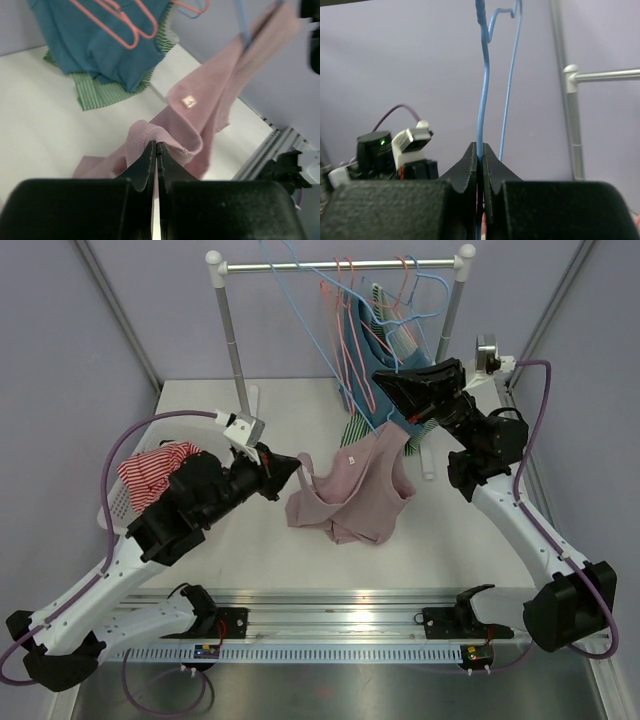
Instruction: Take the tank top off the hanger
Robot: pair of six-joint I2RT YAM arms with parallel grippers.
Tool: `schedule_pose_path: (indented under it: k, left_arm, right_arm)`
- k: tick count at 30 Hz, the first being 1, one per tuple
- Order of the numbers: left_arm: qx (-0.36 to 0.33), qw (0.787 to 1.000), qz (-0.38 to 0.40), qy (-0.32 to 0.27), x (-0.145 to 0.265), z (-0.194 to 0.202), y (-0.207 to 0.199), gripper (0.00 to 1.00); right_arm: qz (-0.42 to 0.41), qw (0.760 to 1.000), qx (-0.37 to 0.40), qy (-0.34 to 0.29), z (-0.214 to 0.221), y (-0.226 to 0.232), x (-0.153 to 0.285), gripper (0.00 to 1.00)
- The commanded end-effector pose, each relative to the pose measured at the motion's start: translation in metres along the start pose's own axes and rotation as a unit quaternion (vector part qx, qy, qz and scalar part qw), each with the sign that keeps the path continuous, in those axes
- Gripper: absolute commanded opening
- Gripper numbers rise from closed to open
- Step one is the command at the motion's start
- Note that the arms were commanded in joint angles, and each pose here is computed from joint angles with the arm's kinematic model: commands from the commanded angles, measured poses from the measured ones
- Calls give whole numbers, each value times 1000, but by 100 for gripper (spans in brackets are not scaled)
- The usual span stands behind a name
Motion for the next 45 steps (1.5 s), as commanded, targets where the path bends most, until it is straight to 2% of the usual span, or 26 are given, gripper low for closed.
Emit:
schedule_pose_path:
  k: [1,2,3,4,9,11,13,14,16,17,18,19,20,22,29,30,32,34,38,42,45]
  left_arm:
    - [6,994,-102,24,-2,14,21,0]
    - [1,995,-98,33,-1,20,22,0]
    - [0,995,-90,38,0,24,21,0]
    - [9,995,-91,40,1,27,21,0]
    - [18,991,-114,70,6,53,30,0]
    - [28,984,-163,71,9,58,39,0]
    - [41,970,-221,93,14,70,49,0]
    - [35,959,-263,98,18,73,57,0]
    - [35,948,-300,101,21,75,63,0]
    - [34,946,-307,103,22,75,64,0]
    - [32,944,-310,109,23,76,65,0]
    - [33,945,-308,105,24,70,63,0]
    - [34,946,-307,104,24,68,62,0]
    - [29,947,-303,105,24,61,60,0]
    - [12,942,-311,123,19,47,58,0]
    - [10,941,-313,124,18,43,57,4]
    - [8,941,-314,129,18,35,55,54]
    - [-1,936,-325,135,20,31,56,99]
    - [-23,922,-354,155,31,29,61,99]
    - [-40,917,-363,162,41,30,65,99]
    - [-43,920,-356,159,48,30,64,99]
  right_arm:
    - [36,990,101,-88,-48,30,-17,0]
    - [41,985,145,-89,-38,34,-20,0]
    - [25,976,176,-128,-41,42,-18,0]
    - [46,972,179,-146,-30,33,-11,0]
    - [17,961,213,-176,-21,29,-10,0]
    - [6,959,218,-183,-20,28,-11,0]
    - [27,964,214,-154,-18,25,-17,0]
    - [62,969,217,-101,-6,13,-19,0]
    - [95,968,219,-76,-15,17,-24,0]
    - [134,972,195,-4,0,7,-19,0]
    - [129,971,199,14,-14,17,-24,0]
    - [119,972,193,57,-10,21,-24,0]
    - [155,969,147,121,5,17,-15,0]
    - [198,963,123,134,-4,19,-14,0]
    - [316,919,63,226,23,14,15,0]
    - [327,915,62,228,22,9,11,0]
    - [339,907,66,239,22,4,7,0]
    - [361,899,78,234,18,-9,-7,0]
    - [394,882,101,239,12,-32,-31,0]
    - [433,862,123,232,15,-69,-60,0]
    - [442,858,126,229,23,-92,-79,0]
Point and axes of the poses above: each gripper's point midway between its finger pads, its own x axis back along the fingers, its own y axis along the line the jaws close on, z = x × y, the point moved 8 cm from there along x, back along the fingers, and after that the axes turned 1 degree about -x, right-handed, at the moved point
